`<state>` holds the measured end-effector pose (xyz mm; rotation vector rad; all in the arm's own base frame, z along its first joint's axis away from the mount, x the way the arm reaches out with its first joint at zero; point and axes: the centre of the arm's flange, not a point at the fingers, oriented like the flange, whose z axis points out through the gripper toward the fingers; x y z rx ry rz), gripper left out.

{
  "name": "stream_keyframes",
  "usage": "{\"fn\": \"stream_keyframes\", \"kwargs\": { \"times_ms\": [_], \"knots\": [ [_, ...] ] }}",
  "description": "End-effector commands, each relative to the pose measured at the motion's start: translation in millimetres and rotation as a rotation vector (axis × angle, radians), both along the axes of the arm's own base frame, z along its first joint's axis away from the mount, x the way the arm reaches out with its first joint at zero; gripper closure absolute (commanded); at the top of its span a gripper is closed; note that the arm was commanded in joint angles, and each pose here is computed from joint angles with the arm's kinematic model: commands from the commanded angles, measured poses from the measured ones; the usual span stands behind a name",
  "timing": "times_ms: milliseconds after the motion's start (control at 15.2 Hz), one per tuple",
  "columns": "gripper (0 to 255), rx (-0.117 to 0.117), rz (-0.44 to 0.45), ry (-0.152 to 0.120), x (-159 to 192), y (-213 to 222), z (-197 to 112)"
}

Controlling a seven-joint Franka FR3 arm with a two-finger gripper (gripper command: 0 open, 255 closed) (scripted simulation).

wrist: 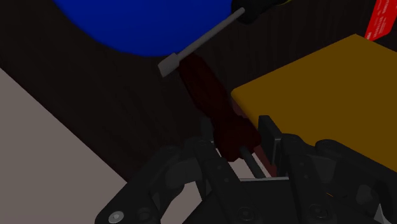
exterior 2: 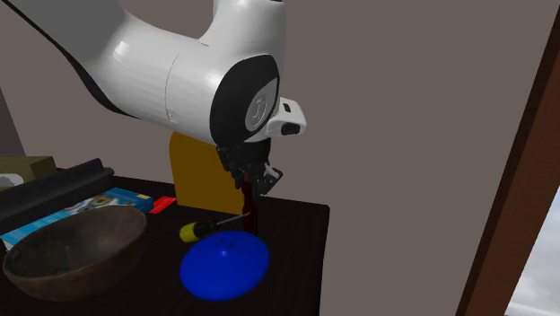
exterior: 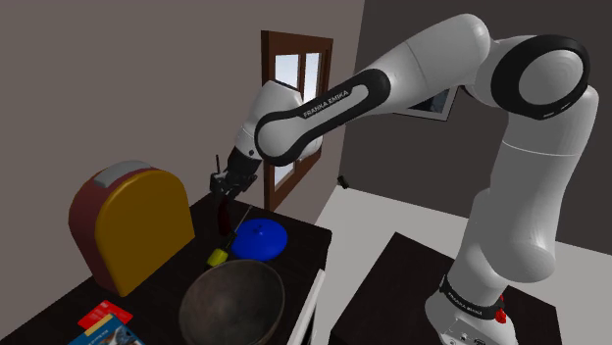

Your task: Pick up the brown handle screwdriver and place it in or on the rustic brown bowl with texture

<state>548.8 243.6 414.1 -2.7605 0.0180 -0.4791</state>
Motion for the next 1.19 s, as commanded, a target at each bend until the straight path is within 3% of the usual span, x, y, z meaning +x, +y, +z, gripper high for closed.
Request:
{"fn": "stream_keyframes", "kwargs": {
  "times_ms": [0,1122],
  "knots": [
    [255,0.0,0.0,0.0,0.3,-0.1,8.3],
    [255,0.0,0.0,0.0,0.3,-0.1,98.0]
  ]
}}
